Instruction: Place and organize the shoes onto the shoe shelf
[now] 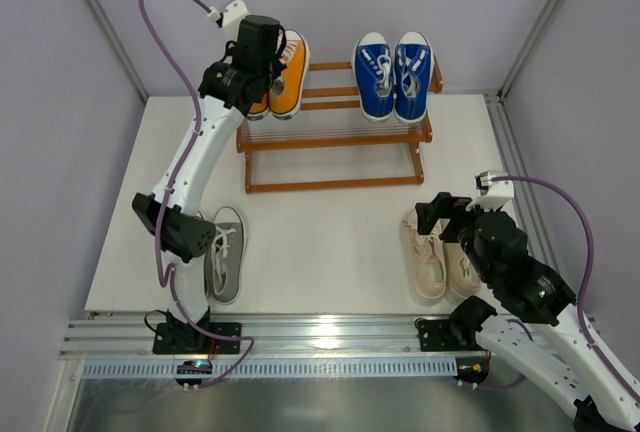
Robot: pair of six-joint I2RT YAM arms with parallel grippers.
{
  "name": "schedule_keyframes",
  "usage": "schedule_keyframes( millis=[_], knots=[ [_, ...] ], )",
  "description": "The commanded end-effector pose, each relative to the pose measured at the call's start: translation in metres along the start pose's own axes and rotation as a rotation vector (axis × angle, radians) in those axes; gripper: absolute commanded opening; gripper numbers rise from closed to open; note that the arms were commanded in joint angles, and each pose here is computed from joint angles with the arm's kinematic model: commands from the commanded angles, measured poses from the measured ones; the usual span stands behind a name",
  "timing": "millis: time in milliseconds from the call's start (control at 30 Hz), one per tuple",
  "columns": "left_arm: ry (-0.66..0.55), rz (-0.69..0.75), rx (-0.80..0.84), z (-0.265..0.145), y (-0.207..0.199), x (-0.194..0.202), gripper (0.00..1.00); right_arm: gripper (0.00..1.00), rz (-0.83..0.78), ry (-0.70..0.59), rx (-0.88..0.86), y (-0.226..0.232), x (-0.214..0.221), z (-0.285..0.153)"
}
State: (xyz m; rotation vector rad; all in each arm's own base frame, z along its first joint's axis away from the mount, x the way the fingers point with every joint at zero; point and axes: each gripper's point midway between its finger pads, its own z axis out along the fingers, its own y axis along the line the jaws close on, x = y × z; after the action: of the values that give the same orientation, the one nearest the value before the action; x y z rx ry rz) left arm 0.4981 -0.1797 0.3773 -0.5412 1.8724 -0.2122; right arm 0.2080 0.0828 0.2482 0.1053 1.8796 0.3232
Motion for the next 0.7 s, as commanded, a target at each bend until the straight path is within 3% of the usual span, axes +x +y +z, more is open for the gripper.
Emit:
schedule_keyframes(
  millis=[0, 33, 133, 167, 433, 500, 667],
  knots=[
    [-0.068, -0.072, 0.066, -0.01, -0.017, -0.025, 0.05, 0.99, 0.003, -0.028, -0.021, 0.003, -0.009, -0.004],
    [-0.057, -0.05, 0.06, -0.007, -0.014, -0.018, 0.17, 0.99, 0.005, -0.026, -0.022, 0.004, -0.009, -0.004],
    [-0.08, -0.047, 0.079, -0.013, -0.014, -0.025, 0.34, 0.99, 0.006, -0.028, -0.021, 0.003, -0.009, -0.005],
    [-0.081, -0.03, 0.075, -0.012, -0.012, -0.023, 0.48, 0.99, 0.005, -0.026, -0.022, 0.003, -0.008, -0.005],
    [-0.146, 0.021, 0.079, -0.032, 0.002, -0.047, 0.95, 0.99, 0.01, -0.027, -0.014, 0.002, -0.008, -0.005],
    [-0.155, 0.037, 0.086, -0.035, 0.005, -0.05, 1.0, 0.99, 0.01, -0.03, -0.01, 0.001, -0.009, -0.004],
    [-0.225, 0.021, 0.172, -0.066, -0.001, -0.078, 1.0, 1.0, 0.016, -0.045, -0.025, 0.006, -0.018, -0.006]
  ],
)
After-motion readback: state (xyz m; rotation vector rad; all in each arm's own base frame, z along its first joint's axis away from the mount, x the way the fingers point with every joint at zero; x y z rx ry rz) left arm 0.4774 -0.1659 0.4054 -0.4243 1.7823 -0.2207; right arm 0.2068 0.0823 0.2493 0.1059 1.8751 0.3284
